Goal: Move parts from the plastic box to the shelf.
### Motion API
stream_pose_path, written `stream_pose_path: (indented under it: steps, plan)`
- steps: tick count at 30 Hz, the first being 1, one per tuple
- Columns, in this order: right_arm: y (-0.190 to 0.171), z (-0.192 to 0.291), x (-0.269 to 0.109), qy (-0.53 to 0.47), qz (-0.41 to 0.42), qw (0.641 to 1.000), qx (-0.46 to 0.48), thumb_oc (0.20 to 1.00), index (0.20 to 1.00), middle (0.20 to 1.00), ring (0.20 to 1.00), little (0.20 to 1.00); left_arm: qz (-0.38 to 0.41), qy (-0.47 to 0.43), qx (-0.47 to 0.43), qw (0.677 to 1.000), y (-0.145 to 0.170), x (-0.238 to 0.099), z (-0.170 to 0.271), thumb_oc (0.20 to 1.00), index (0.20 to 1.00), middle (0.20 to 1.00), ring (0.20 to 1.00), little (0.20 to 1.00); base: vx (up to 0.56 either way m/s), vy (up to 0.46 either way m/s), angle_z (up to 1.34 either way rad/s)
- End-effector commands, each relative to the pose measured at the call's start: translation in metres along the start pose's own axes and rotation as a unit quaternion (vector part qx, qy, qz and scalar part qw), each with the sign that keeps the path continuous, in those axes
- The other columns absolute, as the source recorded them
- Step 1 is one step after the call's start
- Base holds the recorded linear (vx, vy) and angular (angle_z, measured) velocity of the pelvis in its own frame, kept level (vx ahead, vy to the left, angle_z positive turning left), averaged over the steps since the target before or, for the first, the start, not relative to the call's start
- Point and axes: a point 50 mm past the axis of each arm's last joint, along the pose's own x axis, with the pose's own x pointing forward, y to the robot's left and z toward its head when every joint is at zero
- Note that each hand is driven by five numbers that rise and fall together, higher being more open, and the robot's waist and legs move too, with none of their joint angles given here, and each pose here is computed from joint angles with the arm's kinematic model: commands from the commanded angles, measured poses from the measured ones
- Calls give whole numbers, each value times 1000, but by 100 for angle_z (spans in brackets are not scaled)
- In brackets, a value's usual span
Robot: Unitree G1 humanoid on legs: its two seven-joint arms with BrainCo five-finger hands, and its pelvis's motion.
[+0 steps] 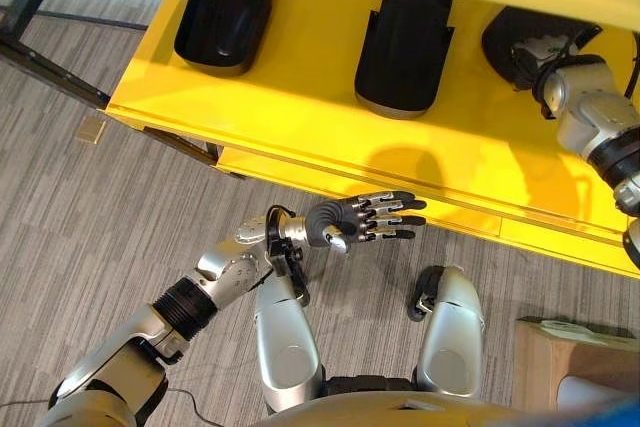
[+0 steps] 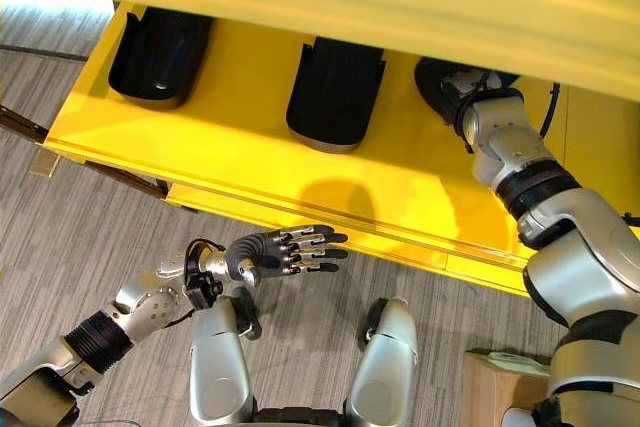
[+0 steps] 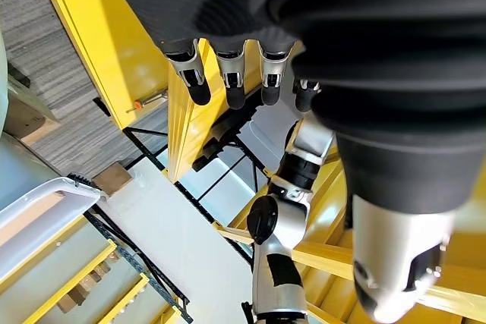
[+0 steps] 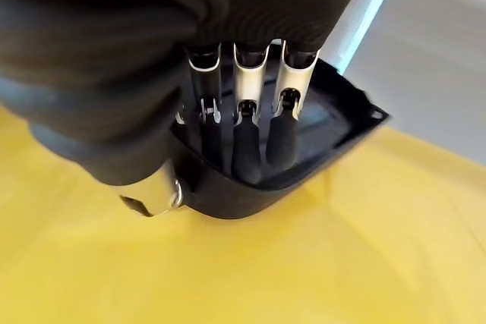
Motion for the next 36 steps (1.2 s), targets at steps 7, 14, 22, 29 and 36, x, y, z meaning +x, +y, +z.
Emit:
stream_pose_path:
  steps: [7, 14, 22, 29, 36]
  plan:
    - [37, 18, -19, -80, 0, 992, -93, 200, 200, 200, 200, 200, -41, -57, 41, 997, -19, -3, 16, 1000, 1000, 1000, 1000, 1000, -1, 32, -7]
    - [66, 18, -40, -104, 55, 988, -102, 200, 200, 200, 200, 200, -31, -67, 47, 996, -23, -13, 13, 1000, 1000, 1000, 1000, 1000, 5, 19, -5]
    - [81, 12, -48, -102, 74, 988, -93, 200, 200, 200, 200, 200, -29, -66, 49, 996, -23, -15, 12, 1000, 1000, 1000, 1000, 1000, 2, 1, -1]
    - [104, 1, -55, -56, 104, 993, -22, 200, 200, 200, 200, 200, -26, -73, 48, 996, -24, -17, 9, 1000, 1000, 1000, 1000, 1000, 2, 0, -1]
    - [115, 2, -53, -58, 112, 992, -11, 200, 200, 200, 200, 200, -24, -73, 47, 996, -24, -15, 8, 1000, 1000, 1000, 1000, 1000, 18, 1, -6]
